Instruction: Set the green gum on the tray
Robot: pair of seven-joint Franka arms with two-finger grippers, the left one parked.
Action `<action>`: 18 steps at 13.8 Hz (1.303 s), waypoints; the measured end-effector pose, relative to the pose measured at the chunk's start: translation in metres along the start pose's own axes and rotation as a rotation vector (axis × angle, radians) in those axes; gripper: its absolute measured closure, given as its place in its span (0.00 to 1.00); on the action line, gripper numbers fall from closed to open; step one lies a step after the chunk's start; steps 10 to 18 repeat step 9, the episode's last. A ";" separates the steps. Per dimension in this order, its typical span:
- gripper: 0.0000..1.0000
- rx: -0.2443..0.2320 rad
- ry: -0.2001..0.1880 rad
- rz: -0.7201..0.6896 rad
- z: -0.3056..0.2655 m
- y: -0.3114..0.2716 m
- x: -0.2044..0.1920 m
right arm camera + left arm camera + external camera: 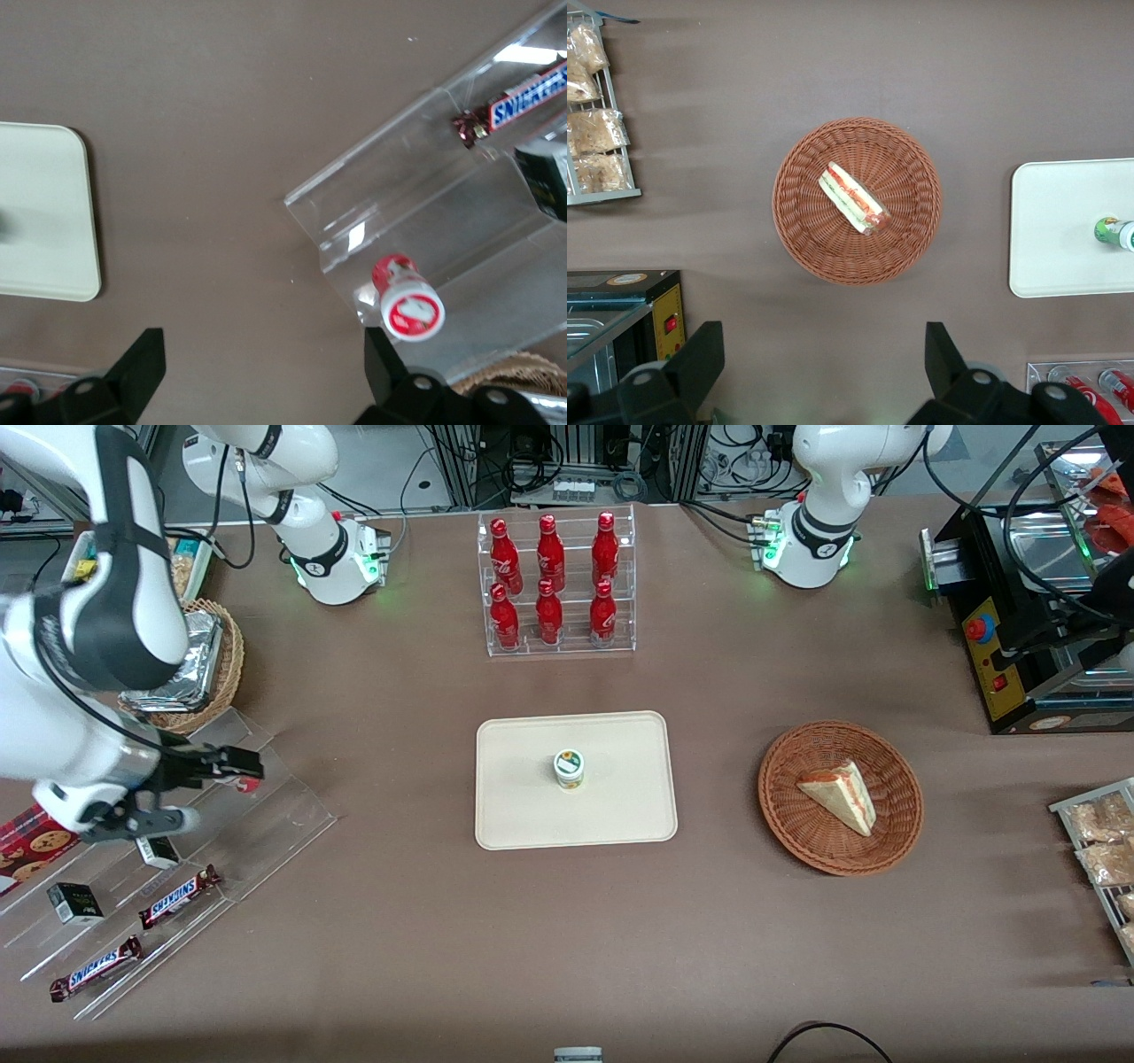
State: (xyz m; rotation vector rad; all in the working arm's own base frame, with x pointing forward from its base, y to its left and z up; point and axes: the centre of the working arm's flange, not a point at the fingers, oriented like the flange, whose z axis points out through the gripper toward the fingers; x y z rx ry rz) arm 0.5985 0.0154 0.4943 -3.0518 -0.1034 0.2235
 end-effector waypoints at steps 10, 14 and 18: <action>0.00 -0.010 -0.004 0.027 -0.063 0.020 -0.067; 0.00 -0.010 -0.004 0.027 -0.063 0.020 -0.067; 0.00 -0.010 -0.004 0.027 -0.063 0.020 -0.067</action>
